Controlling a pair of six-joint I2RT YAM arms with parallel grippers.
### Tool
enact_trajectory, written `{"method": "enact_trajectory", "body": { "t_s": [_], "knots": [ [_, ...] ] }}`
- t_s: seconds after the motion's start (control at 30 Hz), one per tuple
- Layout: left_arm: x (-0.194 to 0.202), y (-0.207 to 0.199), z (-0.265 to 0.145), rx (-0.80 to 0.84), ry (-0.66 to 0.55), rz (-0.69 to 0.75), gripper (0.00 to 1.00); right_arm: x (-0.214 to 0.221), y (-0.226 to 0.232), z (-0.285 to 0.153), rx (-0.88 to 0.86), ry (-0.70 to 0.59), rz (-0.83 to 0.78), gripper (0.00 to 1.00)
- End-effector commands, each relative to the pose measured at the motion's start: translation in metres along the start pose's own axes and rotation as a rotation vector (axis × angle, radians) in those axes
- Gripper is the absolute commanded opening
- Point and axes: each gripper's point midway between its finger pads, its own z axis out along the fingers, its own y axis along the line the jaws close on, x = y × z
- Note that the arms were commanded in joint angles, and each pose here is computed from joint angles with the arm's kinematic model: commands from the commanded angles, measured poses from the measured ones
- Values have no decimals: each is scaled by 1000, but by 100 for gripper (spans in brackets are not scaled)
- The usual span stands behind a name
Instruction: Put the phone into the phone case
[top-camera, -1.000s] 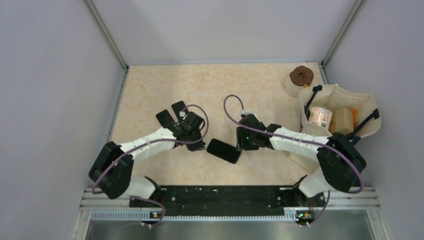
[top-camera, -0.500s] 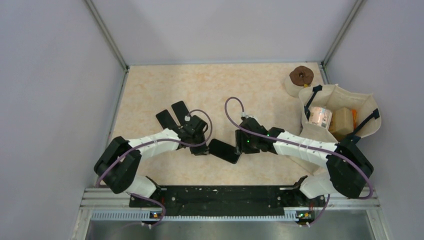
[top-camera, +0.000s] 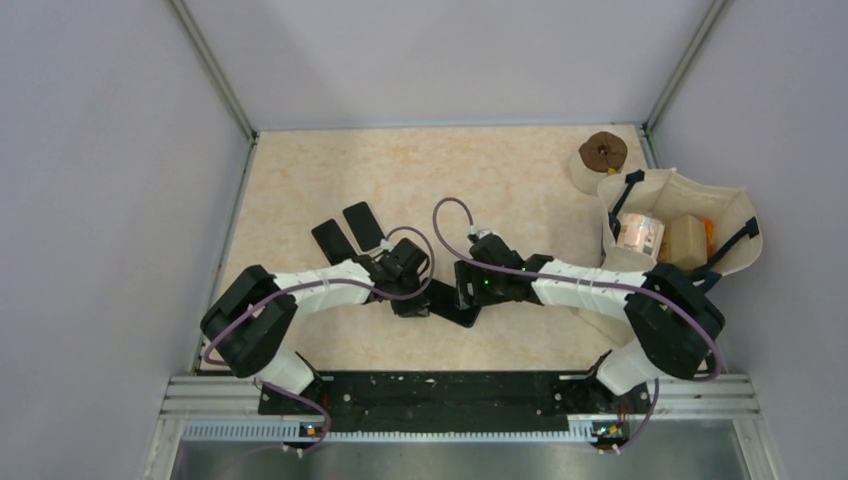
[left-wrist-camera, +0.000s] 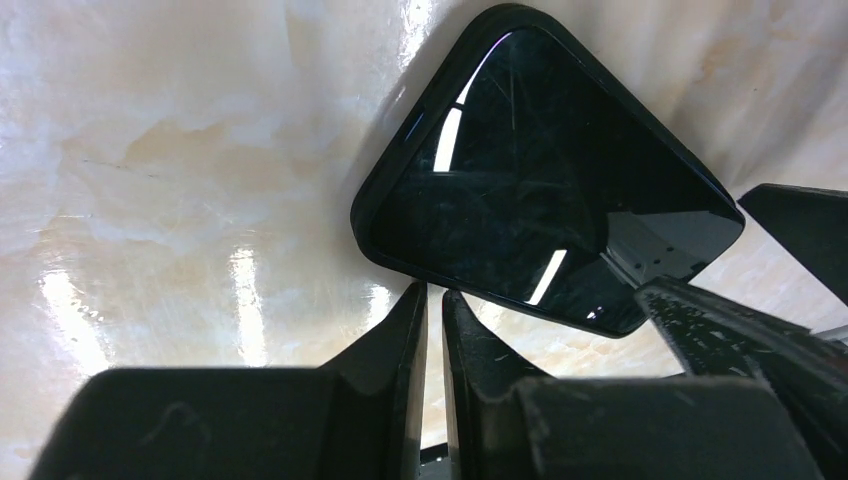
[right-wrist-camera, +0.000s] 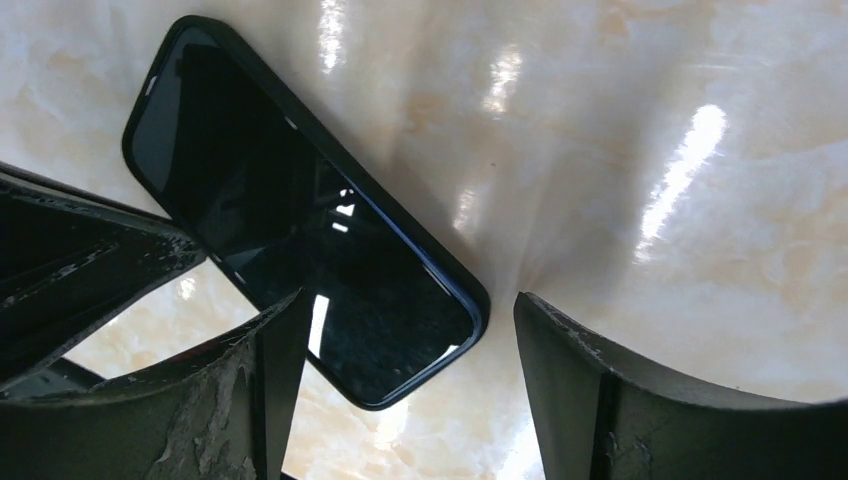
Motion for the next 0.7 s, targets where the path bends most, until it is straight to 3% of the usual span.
{"method": "enact_trajectory", "body": {
  "t_s": [0.0,0.67],
  "knots": [
    [-17,-12,4,16,-63,-31,16,-22,34,1,-149,-55,-22,75],
    [-61,-20,15,20,-94,-56,28,22,58,-23,-227,-22,125,77]
  ]
}}
